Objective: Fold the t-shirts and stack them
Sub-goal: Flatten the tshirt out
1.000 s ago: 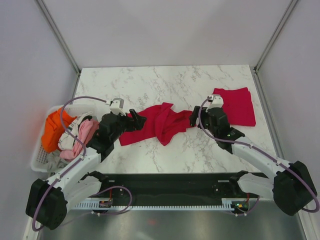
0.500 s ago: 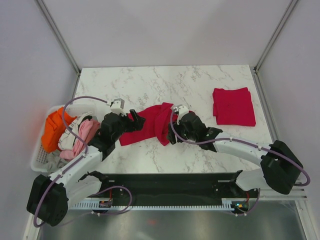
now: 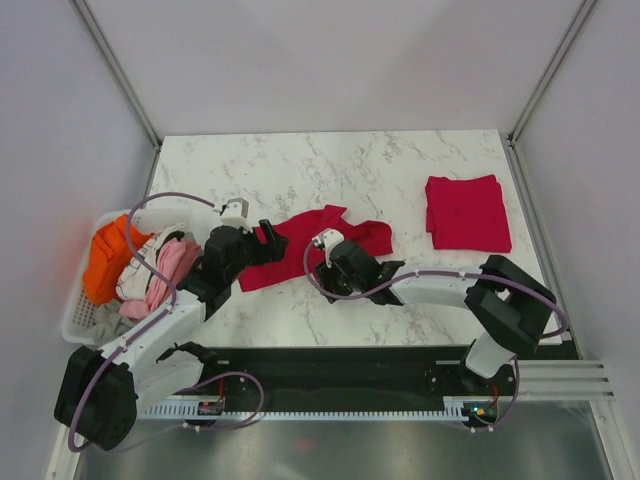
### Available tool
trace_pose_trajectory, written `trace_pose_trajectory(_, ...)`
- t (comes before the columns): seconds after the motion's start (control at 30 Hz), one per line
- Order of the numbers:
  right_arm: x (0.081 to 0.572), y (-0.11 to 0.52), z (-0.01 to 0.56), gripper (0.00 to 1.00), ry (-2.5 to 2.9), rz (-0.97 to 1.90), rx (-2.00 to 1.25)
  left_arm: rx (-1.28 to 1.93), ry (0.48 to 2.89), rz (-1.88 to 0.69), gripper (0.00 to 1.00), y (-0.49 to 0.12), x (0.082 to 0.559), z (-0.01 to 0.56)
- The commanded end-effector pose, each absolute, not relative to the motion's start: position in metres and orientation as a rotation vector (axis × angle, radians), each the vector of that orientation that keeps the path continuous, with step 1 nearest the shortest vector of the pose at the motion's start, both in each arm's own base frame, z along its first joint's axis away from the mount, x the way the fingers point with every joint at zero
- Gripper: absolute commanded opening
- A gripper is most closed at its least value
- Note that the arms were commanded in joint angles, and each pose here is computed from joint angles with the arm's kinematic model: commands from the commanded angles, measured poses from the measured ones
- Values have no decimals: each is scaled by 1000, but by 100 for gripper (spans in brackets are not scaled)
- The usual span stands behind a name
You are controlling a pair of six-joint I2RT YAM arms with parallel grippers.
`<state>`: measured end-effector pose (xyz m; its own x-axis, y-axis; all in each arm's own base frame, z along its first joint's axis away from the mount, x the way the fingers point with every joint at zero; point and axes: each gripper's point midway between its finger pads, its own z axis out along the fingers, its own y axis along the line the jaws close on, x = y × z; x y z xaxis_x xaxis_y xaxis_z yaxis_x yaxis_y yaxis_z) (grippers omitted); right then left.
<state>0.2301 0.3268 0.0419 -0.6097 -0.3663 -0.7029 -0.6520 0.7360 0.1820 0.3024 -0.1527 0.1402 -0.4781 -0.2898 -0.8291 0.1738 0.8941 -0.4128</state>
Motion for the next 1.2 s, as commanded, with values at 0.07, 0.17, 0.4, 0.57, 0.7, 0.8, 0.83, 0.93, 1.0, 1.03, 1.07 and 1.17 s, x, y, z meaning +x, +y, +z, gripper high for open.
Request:
trace_pose_trajectory(0.07,264,334,76,18,2156,479,-645,-103,1939,-553,87,-154,311,163)
trace_pose_trajectory(0.17,268,317,112,0,2114,493,-541,-90,1939,-566,87,-156,310,164)
trace_pose_trajectory(0.4,289,206,160,0,2108,333,-103,-25,1910,-655,88,-170,304,171)
trace_pose_trajectory(0.57,282,131,141,0,2137,176,149,-37,1913,-646,87,-169,305,169)
trace_pose_trajectory(0.7,268,120,120,0,2182,164,151,-142,2026,-539,87,-158,316,149)
trace_pose_trajectory(0.8,260,117,114,0,2200,168,151,-180,2120,-472,87,-159,330,138)
trace_pose_trajectory(0.83,259,114,117,0,2191,163,170,-187,2154,-441,87,-158,334,138)
trace_pose_trajectory(0.93,257,87,126,0,2139,56,300,-244,2246,-314,85,-147,338,122)
trace_pose_trajectory(1.0,256,68,134,0,2092,-19,388,-313,2257,-197,85,-129,340,114)
trace_pose_trajectory(1.03,256,61,138,0,2072,-32,418,-352,2276,-154,85,-121,336,107)
trace_pose_trajectory(1.07,257,58,141,0,2058,-36,439,-389,2266,-100,85,-111,336,106)
trace_pose_trajectory(1.17,262,55,147,0,2045,-51,457,-499,2286,-83,83,-90,336,96)
